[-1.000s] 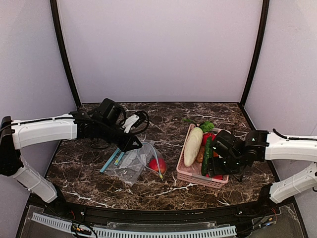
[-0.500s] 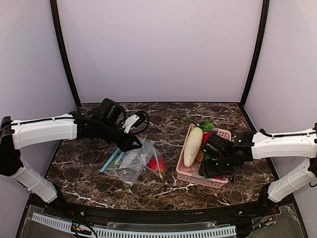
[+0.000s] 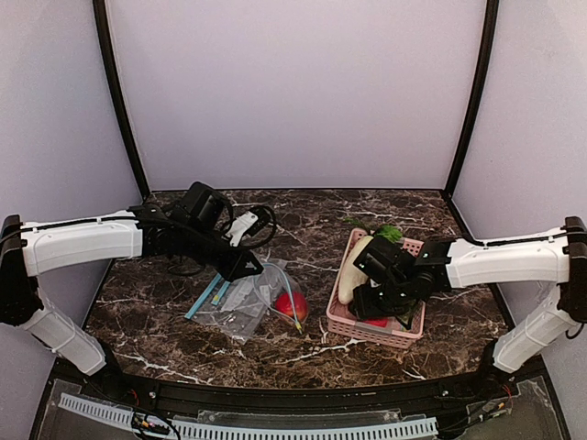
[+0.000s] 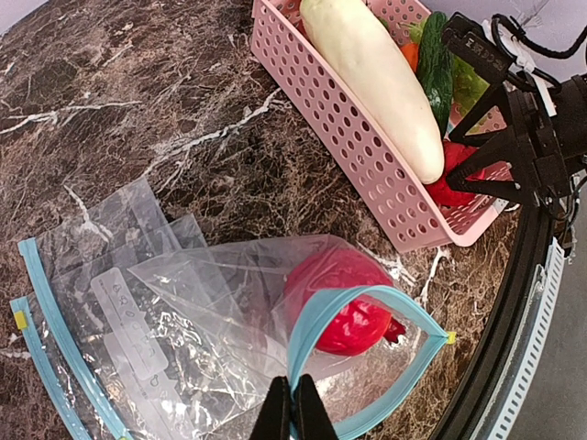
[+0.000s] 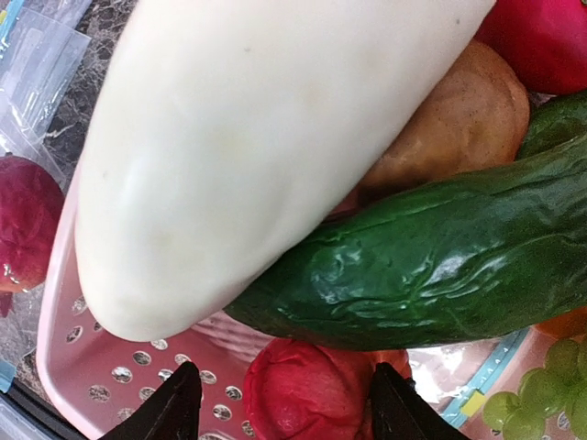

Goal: Place the food in the zip-top bag and seal the zipper
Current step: Adjust the fake fruit in the bin, then pick up the fake fruit from the bin.

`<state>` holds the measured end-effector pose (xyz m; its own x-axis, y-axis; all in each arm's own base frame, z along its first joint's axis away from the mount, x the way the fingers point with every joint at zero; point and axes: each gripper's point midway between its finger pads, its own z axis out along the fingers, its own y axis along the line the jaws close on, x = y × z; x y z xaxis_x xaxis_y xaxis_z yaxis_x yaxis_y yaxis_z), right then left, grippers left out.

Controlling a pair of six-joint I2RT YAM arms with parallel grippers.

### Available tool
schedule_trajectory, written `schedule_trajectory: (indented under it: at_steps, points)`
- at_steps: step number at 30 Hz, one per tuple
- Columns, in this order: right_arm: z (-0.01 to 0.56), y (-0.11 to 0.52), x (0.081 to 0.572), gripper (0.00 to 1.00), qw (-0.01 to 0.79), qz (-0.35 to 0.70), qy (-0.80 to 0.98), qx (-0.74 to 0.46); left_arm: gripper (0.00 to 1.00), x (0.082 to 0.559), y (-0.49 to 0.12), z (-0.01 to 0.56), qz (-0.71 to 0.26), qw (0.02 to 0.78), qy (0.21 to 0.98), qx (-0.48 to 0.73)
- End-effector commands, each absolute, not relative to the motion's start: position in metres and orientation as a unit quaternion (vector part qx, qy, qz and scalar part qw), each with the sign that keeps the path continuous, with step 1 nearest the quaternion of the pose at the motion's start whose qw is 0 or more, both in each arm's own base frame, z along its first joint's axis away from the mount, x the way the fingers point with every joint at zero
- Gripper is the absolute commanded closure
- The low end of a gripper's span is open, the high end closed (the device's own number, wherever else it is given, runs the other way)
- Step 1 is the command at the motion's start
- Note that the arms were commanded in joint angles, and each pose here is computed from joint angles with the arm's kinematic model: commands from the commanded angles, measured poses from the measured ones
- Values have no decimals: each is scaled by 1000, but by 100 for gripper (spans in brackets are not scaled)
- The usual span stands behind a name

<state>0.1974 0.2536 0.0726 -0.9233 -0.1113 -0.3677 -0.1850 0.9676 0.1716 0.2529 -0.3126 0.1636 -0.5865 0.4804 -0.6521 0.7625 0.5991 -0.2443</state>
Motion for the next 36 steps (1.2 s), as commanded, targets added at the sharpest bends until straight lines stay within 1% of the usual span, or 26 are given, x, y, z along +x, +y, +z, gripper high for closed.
schedule_trajectory:
  at_steps: [1, 3, 7, 12, 27, 36]
  points:
    - [94, 265, 203, 37, 207, 122, 967, -84, 99, 252, -308, 178, -258, 285, 847, 367]
    - [99, 259, 201, 29, 210, 118, 967, -80, 99, 252, -308, 178, -258, 285, 847, 367]
    - [99, 241, 196, 21, 209, 99, 971, -65, 99, 252, -308, 179, -259, 285, 847, 367]
    - [87, 227, 188, 15, 200, 90, 975, -44, 99, 252, -308, 179, -258, 285, 847, 367]
    - [69, 202, 173, 13, 172, 49, 983, -37, 99, 252, -308, 179, -259, 285, 847, 367]
    - [62, 195, 177, 13, 174, 16, 984, -29, 99, 252, -308, 178, -258, 285, 847, 367]
